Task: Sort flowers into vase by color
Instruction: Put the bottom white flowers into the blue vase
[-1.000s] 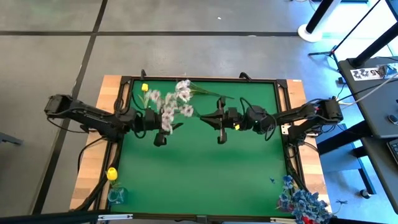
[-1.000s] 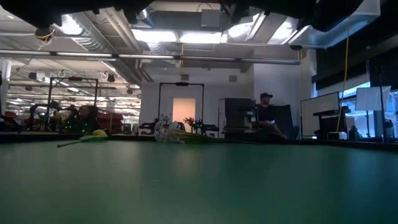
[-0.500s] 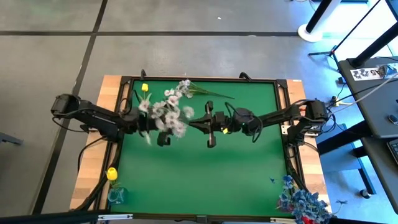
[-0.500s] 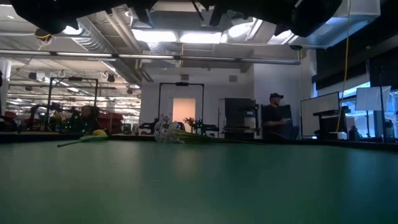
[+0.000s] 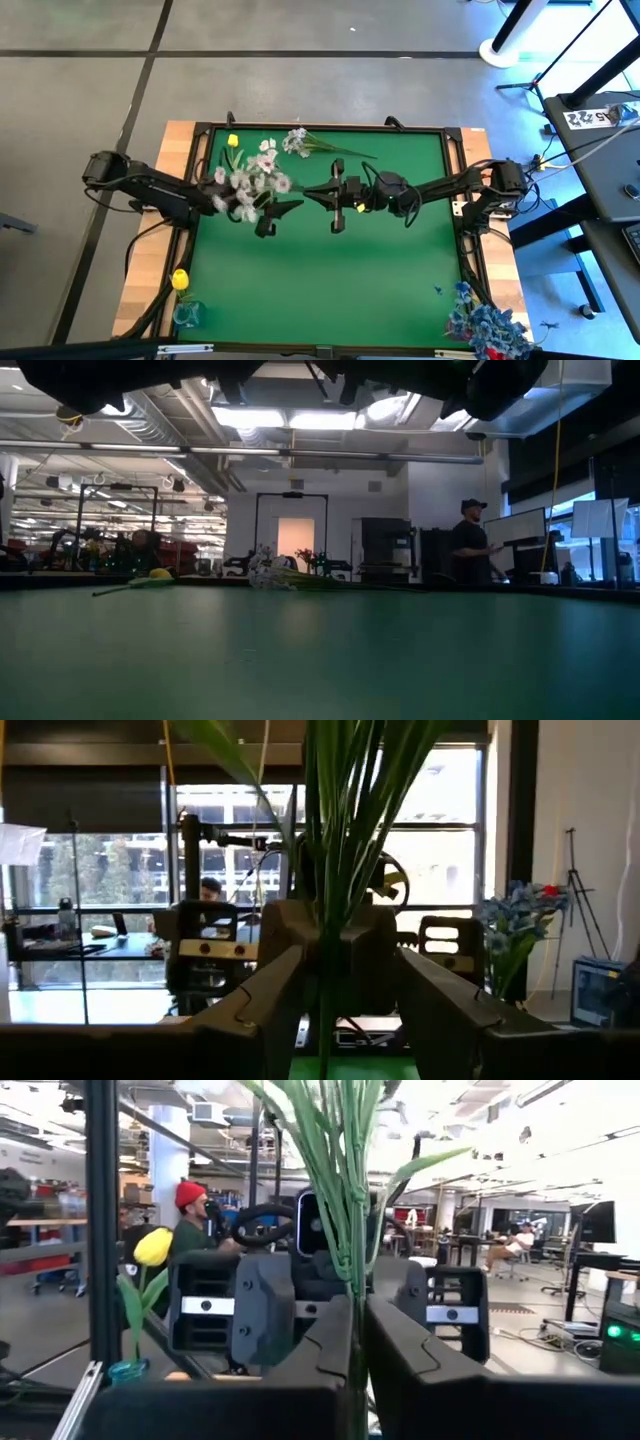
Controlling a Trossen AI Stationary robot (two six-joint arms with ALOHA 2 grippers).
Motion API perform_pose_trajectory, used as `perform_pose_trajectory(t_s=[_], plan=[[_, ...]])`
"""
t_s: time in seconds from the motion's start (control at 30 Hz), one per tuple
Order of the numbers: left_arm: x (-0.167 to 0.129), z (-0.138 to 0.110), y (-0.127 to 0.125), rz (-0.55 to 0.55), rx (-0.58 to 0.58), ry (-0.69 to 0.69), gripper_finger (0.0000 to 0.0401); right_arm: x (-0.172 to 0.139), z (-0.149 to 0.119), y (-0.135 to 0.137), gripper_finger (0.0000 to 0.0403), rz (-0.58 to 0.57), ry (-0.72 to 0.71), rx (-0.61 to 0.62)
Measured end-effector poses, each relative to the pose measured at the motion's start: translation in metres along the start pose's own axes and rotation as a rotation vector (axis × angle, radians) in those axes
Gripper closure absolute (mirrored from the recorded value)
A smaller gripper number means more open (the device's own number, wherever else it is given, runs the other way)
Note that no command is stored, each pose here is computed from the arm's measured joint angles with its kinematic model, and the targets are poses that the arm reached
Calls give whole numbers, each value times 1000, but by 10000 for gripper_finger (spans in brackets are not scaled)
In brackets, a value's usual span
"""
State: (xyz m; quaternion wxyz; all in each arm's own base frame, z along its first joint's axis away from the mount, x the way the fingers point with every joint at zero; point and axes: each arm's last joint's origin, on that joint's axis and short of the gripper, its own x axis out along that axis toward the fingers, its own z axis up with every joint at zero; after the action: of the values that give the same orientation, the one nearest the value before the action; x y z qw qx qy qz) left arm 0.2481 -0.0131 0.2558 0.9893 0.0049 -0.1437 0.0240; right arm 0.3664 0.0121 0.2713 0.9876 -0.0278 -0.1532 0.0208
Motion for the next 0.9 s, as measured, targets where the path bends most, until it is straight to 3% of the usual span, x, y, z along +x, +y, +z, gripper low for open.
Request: perform_pose_trajectory(t_s=[0.37, 0.53, 0.63, 0.73, 0.83, 0.9], plan=[[0, 4, 7, 46, 6, -41, 201, 0, -5, 1, 382, 11, 54, 10], [0, 6, 10, 57, -8, -62, 203, 0, -7, 0, 382, -12, 74, 6], [0, 8, 9, 64, -32, -64, 234, 0, -7, 0, 381, -13, 73, 3], [-2, 9, 6, 62, -36, -56, 292, 0, -7, 0, 376, -9, 75, 3], [-6, 13, 2, 75, -31, -26, 365, 0, -8, 1, 348, 2, 86, 3], [-11, 20, -1, 78, -20, -19, 386, 0, -8, 2, 317, 10, 82, 7]])
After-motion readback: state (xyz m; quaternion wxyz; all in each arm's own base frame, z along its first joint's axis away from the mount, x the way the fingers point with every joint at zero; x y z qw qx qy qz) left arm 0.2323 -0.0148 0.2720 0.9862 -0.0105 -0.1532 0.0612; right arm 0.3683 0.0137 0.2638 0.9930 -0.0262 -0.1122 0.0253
